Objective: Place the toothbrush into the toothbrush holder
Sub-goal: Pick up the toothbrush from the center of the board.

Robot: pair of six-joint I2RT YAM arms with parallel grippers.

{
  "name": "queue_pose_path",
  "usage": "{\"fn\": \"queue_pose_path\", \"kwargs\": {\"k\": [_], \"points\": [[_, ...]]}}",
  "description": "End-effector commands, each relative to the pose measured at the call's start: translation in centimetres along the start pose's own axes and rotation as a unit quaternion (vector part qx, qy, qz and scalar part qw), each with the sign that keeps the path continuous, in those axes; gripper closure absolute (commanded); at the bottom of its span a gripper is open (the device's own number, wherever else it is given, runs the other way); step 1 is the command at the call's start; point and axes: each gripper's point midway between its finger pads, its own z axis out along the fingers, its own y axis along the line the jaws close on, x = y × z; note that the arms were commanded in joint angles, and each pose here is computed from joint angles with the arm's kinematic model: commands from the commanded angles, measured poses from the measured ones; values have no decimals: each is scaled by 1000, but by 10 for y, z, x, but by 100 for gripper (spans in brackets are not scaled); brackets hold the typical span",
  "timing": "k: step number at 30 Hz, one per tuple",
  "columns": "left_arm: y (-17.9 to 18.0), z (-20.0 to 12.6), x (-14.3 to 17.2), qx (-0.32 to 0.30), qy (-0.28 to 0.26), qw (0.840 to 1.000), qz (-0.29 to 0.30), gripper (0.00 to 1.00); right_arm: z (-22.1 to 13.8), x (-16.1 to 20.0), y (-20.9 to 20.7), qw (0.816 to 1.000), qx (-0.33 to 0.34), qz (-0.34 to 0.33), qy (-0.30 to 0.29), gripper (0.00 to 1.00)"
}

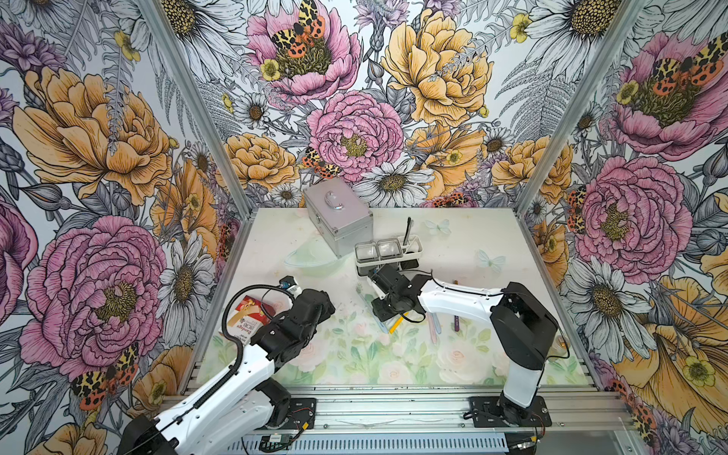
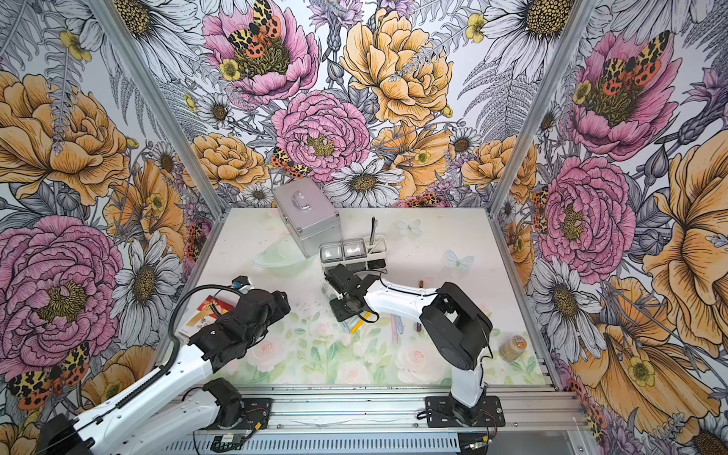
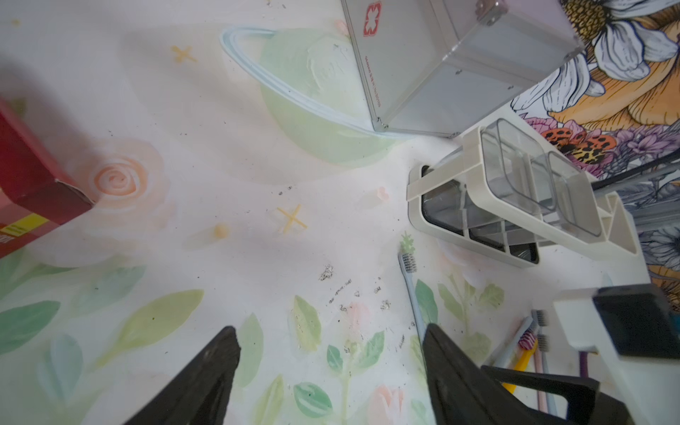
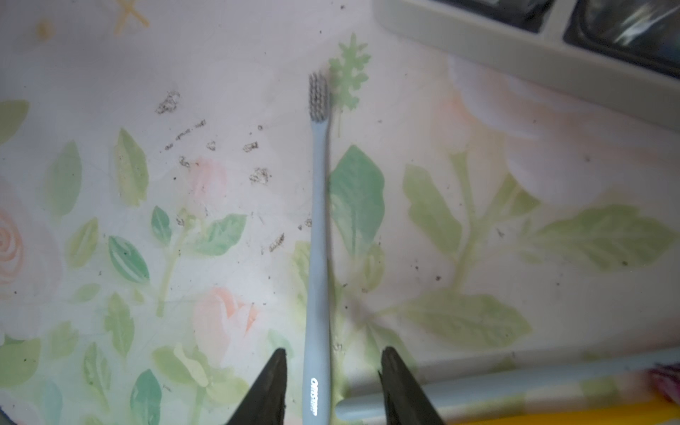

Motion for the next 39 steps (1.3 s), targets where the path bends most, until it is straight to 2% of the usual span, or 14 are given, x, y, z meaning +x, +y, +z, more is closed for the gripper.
{"fn": "queue_pose_path", "kwargs": {"k": [1, 8, 13, 20, 23, 25, 28, 34, 36, 39], "points": [[6, -1, 3, 3, 8, 1000, -7, 20, 5, -9, 12, 1000, -8, -15, -8, 57], [8, 5, 6, -3, 32, 999, 13, 20, 23, 7, 14, 1000, 20, -14, 17, 61], [4, 0, 2, 12, 26, 1000, 11, 20, 30, 19, 6, 999, 47, 4, 26, 66], [-1, -7, 0, 32, 23, 999, 20, 19, 36, 25, 4, 998, 61, 15, 31, 68], [0, -6, 3, 34, 29, 999, 24, 19, 39, 27, 1, 997, 70, 19, 33, 76], [0, -5, 6, 36, 34, 998, 23, 19, 41, 30, -2, 996, 85, 20, 37, 84], [-1, -4, 10, 44, 50, 998, 18, 19, 43, 36, -7, 994, 101, 17, 43, 90], [-2, -5, 12, 52, 60, 997, 8, 19, 48, 44, -10, 993, 110, 11, 52, 94], [-3, -5, 11, 52, 61, 997, 5, 19, 48, 45, -11, 992, 113, 8, 54, 100], [-13, -6, 12, 66, 76, 995, 10, 18, 45, 46, -13, 992, 116, 3, 50, 100]]}}
